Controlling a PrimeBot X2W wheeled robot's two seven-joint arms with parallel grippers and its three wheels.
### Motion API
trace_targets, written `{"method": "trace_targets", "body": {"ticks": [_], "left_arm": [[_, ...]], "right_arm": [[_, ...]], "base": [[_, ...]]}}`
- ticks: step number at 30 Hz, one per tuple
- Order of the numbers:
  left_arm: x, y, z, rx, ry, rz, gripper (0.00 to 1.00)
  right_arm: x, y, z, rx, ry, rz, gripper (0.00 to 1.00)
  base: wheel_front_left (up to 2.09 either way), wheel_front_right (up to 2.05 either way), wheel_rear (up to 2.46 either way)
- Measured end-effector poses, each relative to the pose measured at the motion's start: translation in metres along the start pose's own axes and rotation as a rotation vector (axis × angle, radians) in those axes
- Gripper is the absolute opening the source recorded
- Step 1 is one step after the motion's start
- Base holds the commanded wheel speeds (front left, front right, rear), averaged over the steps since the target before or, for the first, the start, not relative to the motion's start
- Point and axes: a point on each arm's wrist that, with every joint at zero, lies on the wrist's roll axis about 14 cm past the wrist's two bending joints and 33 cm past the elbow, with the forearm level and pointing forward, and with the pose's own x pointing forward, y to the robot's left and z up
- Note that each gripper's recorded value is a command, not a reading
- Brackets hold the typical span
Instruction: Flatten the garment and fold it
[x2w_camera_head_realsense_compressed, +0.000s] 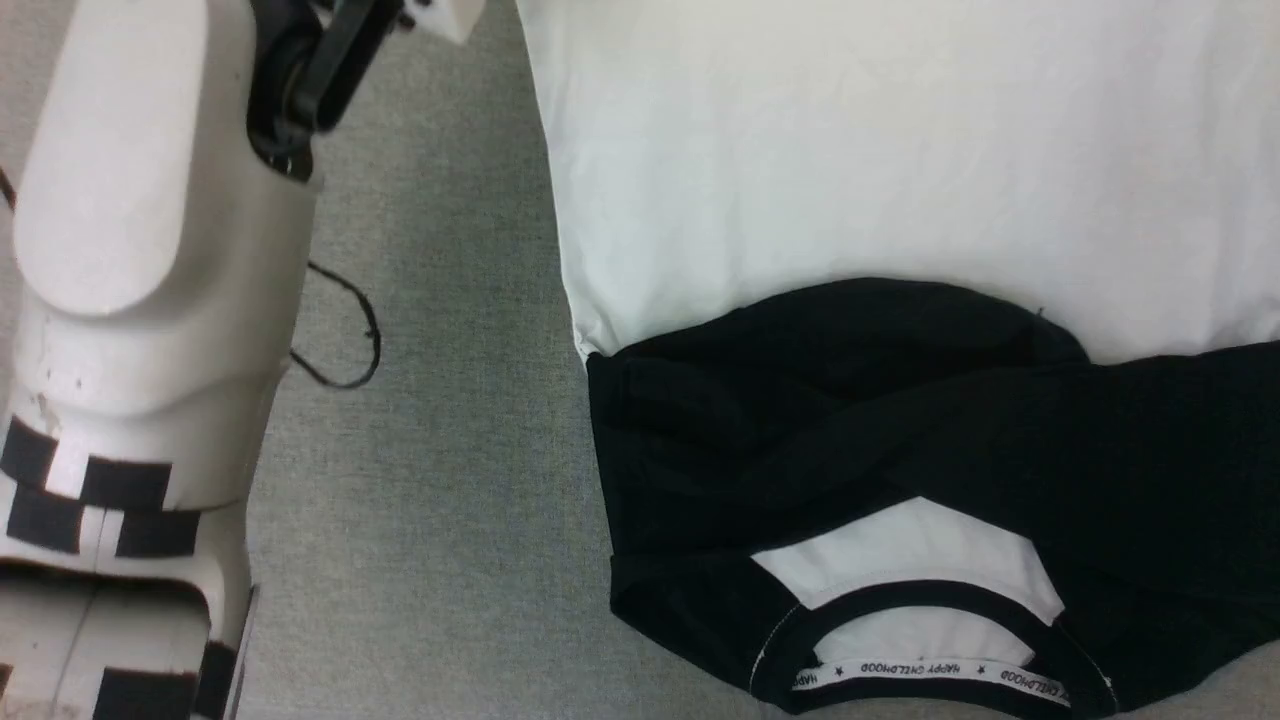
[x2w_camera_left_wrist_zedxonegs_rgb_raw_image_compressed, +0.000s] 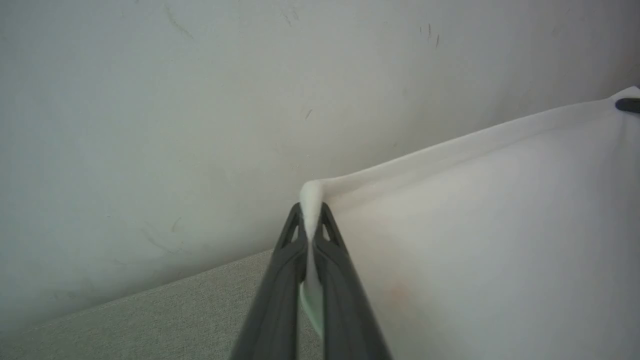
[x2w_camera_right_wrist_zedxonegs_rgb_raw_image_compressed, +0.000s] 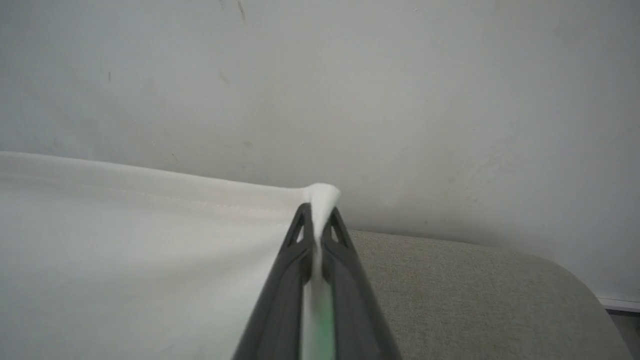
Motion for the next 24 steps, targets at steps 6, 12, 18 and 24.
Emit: {"method": "trace_targets", "body": {"ticks": [6, 12, 18, 24], "left_arm": [[-0.036, -0.012, 0.010, 0.013, -0.056, -0.029, 0.00], [-0.089, -0.043, 0.021, 0.015, -0.161, -0.088, 0.00], [-0.145, -0.080, 0.016, -0.005, -0.218, -0.135, 0.00], [-0.191, -0.105, 0.000, -0.012, -0.247, -0.145, 0.00]], "right_arm": [[-0.037, 0.006, -0.003, 0.017, -0.020, 0.035, 0.00], [-0.091, 0.003, -0.010, 0.065, -0.053, 0.047, 0.00], [-0.150, -0.005, -0.026, 0.128, -0.081, 0.021, 0.00], [-0.196, 0.008, -0.047, 0.195, -0.082, 0.020, 0.00]], "base": [[0.00, 0.00, 0.00], [0.00, 0.00, 0.00], [0.00, 0.00, 0.00], [0.00, 0.00, 0.00]]}}
